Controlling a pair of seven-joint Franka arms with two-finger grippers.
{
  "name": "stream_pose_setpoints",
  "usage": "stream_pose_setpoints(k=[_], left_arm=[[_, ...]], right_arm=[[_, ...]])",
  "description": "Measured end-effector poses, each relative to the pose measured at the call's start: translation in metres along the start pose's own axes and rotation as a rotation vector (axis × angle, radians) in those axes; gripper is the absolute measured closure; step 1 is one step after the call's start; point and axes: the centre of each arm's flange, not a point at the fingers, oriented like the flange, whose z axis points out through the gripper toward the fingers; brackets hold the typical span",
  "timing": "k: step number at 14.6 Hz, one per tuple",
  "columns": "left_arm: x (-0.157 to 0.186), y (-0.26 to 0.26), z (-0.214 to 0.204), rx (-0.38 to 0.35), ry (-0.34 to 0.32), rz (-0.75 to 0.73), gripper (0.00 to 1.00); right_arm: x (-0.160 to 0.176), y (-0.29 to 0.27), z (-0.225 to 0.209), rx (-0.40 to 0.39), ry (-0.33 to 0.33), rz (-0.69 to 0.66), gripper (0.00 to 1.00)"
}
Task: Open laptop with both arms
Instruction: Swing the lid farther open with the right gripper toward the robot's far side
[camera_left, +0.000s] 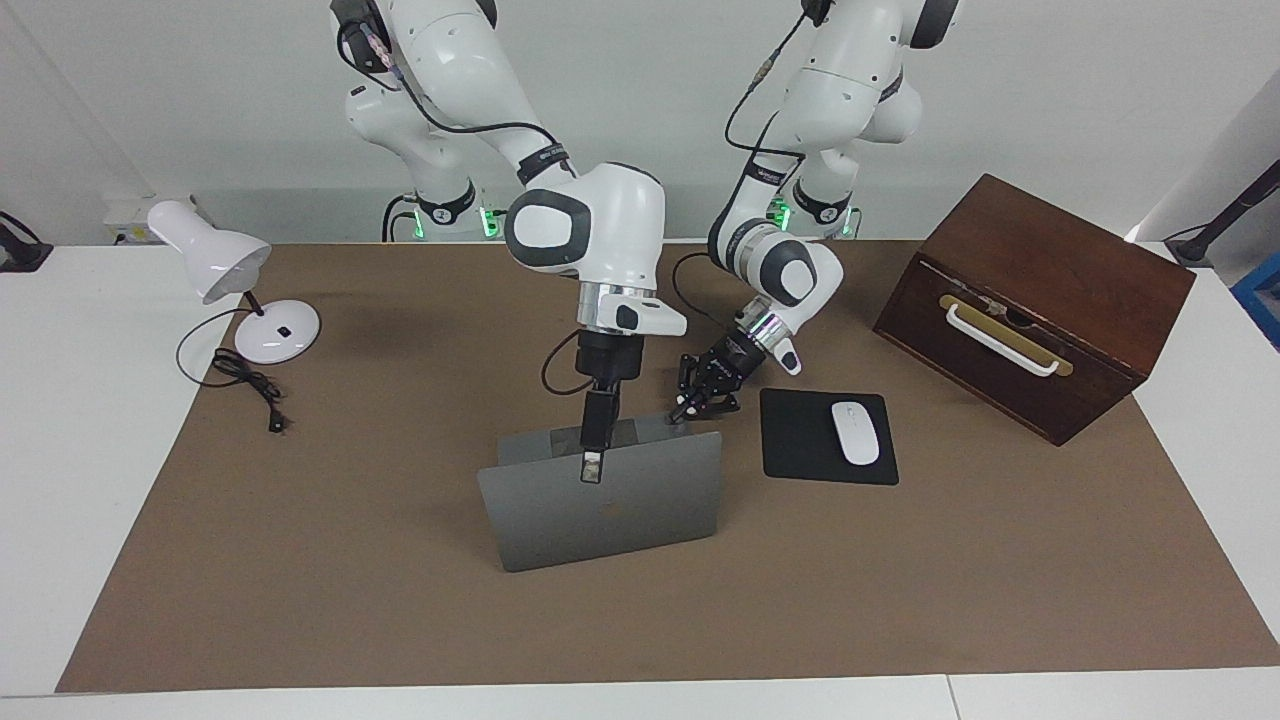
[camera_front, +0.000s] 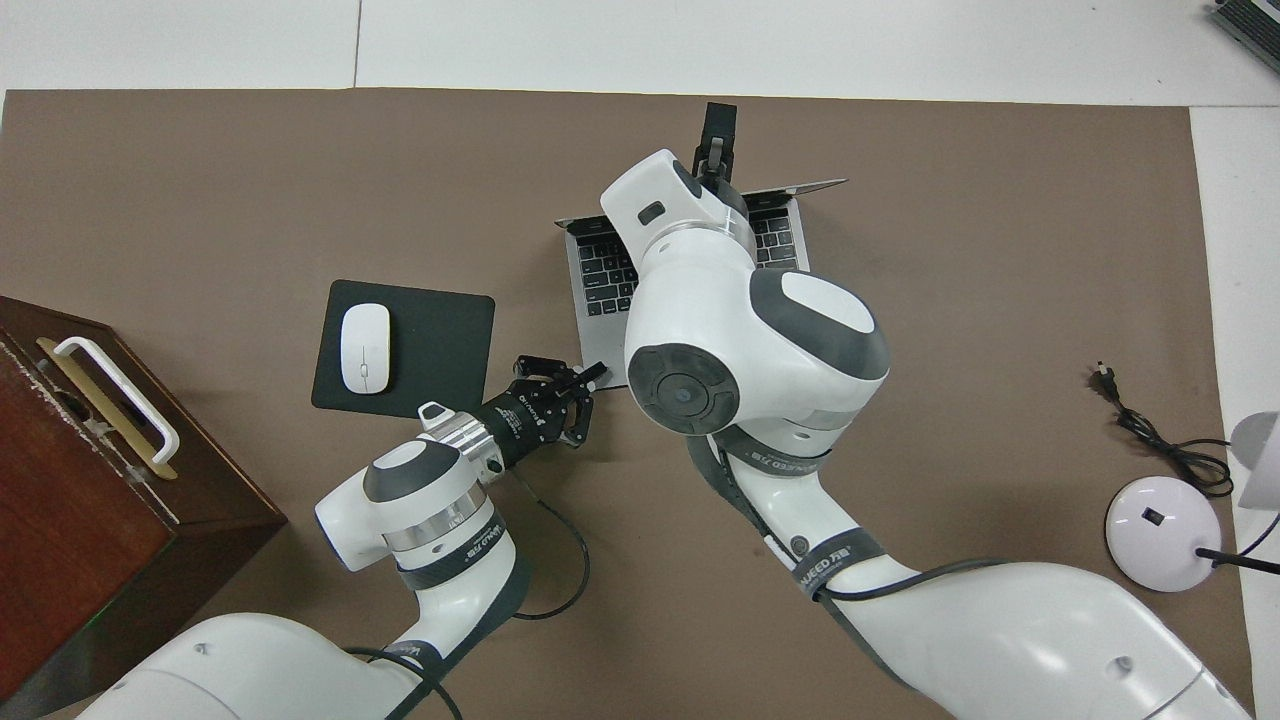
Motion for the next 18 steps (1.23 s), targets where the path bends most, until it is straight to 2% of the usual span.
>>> stream_pose_setpoints(k=[18], left_arm=[[0.000,0.000,0.000,-0.001,0.000,-0.002,0.99]], right_arm=[[0.005,0.016,0.014,-0.071,-0.009,-0.037,0.00]])
